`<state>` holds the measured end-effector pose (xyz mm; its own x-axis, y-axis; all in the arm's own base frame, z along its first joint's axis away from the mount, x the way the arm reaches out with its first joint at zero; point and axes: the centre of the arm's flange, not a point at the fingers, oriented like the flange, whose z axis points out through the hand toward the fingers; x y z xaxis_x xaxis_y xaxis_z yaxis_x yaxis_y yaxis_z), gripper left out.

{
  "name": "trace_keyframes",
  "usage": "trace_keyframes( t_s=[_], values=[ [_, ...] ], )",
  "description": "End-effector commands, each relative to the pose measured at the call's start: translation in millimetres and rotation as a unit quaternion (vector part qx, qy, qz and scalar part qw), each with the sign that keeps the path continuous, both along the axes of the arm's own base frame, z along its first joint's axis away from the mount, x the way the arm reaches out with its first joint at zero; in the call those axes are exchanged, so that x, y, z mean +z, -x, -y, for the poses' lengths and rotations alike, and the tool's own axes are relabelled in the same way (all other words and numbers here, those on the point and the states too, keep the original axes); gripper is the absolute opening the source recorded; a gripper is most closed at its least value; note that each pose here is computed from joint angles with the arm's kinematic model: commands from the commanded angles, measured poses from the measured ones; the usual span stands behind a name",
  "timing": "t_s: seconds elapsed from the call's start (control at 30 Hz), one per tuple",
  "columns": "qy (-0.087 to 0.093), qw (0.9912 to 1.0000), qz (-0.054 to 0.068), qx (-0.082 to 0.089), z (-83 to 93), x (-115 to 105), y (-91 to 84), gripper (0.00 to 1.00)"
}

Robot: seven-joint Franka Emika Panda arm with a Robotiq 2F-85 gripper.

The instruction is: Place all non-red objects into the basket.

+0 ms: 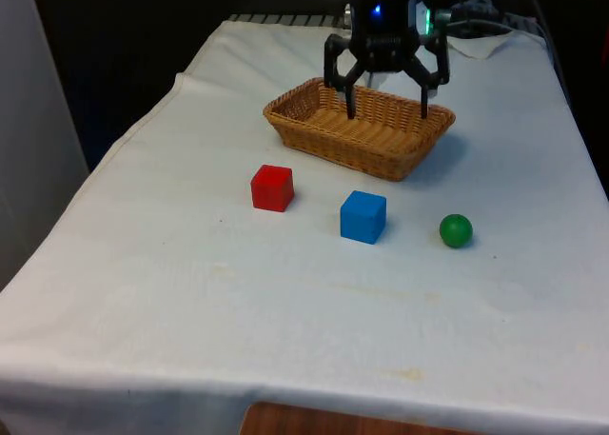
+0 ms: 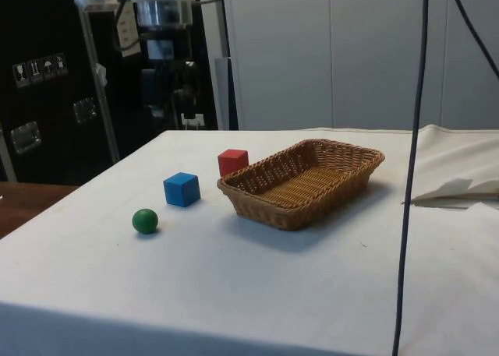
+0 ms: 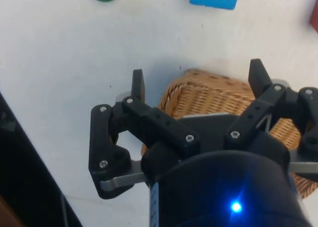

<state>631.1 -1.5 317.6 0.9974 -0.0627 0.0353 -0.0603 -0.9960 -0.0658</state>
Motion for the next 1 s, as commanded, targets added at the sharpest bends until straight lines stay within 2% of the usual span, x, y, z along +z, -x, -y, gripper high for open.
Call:
trace_keyframes(
  t_s=[0.0,0.1,0.13,0.2,0.4,0.43,0.47,0.57,0.7,0.73,0.8,0.97],
  values=[
    [0.007,0.99996,0.006,-0.001,-0.7,-4,-0.6,1.00],
    [0.011,0.99991,0.007,0.000,-2.0,-11,-0.7,1.00],
    [0.007,0.99997,0.004,0.002,-1.6,-10,0.0,1.00],
    [0.014,0.99986,0.009,0.000,-3.5,-18,-2.0,1.00],
    [0.019,0.99979,0.009,0.000,-3.7,-37,-5.2,1.00],
    [0.014,0.99988,0.007,0.001,-3.7,-35,-4.2,1.00],
    [0.020,0.99977,0.009,0.000,-4.3,-40,-5.8,1.00],
    [0.022,0.99971,0.010,-0.001,-4.0,-51,-7.2,1.00],
    [0.024,0.99964,0.012,-0.001,-4.1,-64,-9.4,1.00],
    [0.019,0.99979,0.008,0.001,-3.6,-58,-7.3,1.00],
    [0.024,0.99961,0.014,-0.001,-3.9,-70,-10.4,1.00],
    [0.023,0.99964,0.014,0.001,-3.6,-78,-11.7,1.00]
  ],
)
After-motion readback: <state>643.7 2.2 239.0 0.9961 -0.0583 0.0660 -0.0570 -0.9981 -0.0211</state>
